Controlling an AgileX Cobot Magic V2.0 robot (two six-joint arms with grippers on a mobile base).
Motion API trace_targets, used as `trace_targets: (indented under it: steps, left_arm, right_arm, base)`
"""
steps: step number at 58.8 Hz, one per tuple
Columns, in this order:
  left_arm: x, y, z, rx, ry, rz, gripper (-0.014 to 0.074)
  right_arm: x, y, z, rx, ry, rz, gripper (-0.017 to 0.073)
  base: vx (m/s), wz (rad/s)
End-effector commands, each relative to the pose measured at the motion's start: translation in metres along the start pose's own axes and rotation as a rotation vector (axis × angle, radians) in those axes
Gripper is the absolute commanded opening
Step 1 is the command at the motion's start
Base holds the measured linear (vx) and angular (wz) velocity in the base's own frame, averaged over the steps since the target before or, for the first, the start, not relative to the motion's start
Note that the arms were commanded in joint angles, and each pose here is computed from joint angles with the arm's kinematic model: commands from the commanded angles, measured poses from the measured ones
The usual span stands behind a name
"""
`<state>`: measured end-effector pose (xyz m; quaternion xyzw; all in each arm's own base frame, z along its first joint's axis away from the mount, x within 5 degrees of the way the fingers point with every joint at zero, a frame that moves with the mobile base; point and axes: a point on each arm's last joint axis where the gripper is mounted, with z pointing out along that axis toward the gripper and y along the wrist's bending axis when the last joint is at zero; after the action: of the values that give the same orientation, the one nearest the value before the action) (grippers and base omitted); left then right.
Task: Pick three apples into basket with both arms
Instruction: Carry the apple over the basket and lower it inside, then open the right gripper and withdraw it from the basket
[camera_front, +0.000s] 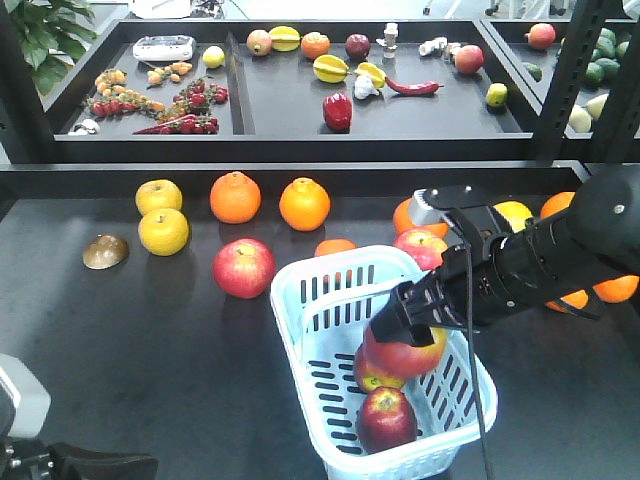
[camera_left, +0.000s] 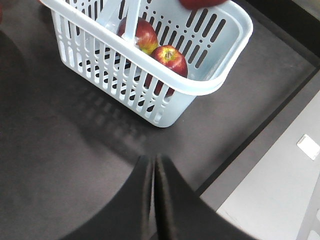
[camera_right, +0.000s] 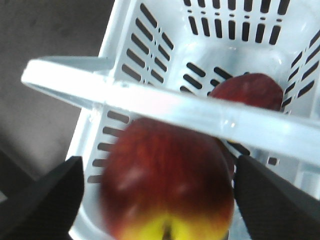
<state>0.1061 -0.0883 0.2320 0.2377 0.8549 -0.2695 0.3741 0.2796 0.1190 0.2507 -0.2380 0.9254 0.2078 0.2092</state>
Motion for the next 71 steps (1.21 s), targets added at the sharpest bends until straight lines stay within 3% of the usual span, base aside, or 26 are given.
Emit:
trace_targets:
  steps: [1, 8, 16, 21, 32, 41, 50, 56, 62, 71]
  left_arm:
    - [-0.009, -0.001, -0.003, -0.005, -0.051, -0.017, -0.0006]
    - [-0.009, -0.001, -0.003, -0.005, -0.051, -0.017, -0.0006]
    - [-0.009, -0.001, -0.003, -0.005, -0.051, -0.017, -0.0006]
    - [-0.009, -0.001, -0.003, -0.005, -0.051, -0.017, -0.0006]
    - [-0.010, -0.001, -0.003, -0.005, -0.051, -0.017, -0.0006]
    - [-0.010, -0.001, -0.003, -0.005, -0.051, -0.017, -0.0006]
    - [-0.010, -0.001, -0.003, -0.005, -0.052, -0.019, -0.0006]
    - [-0.010, -0.001, -0.003, -0.005, -0.052, -0.019, -0.0006]
    - [-0.010, -0.001, -0.003, -0.004, -0.051, -0.020, -0.0006]
    - [-0.009, -0.002, -0.003, 0.002, -0.044, -0.021, -0.0006]
  right_arm:
    - [-0.011, 0.005, -0.014, 0.006, -0.093, -0.012, 0.0625]
    - [-0.011, 0.005, -0.014, 0.008, -0.091, -0.021, 0.0599]
    - [-0.010, 0.009, -0.021, -0.003, -0.092, -0.059, 0.0493]
    - [-0.008, 0.015, -0.032, -0.015, -0.098, -0.093, 0.0363]
    - [0.002, 0.036, -0.070, -0.041, -0.140, -0.217, -0.0017]
    - [0.015, 0.055, -0.102, -0.085, -0.175, -0.261, -0.0008]
    - [0.044, 0.070, -0.117, -0.114, -0.307, -0.301, -0.0005]
    - [0.076, 0.064, -0.102, -0.073, -0.369, -0.250, -0.0005]
    - [0.113, 0.054, -0.082, -0.024, -0.413, -0.141, -0.0005]
    - [0.159, 0.054, -0.060, -0.086, -0.400, -0.008, -0.0005]
  base:
    - [0.00, 0.00]
    - [0.00, 0.00]
    - [0.00, 0.00]
    - [0.00, 0.00]
    - [0.00, 0.00]
    - [0.00, 0.00]
    - [0.00, 0.00]
    - [0.00, 0.00]
    - [0.00, 0.00]
    - [0.00, 0.00]
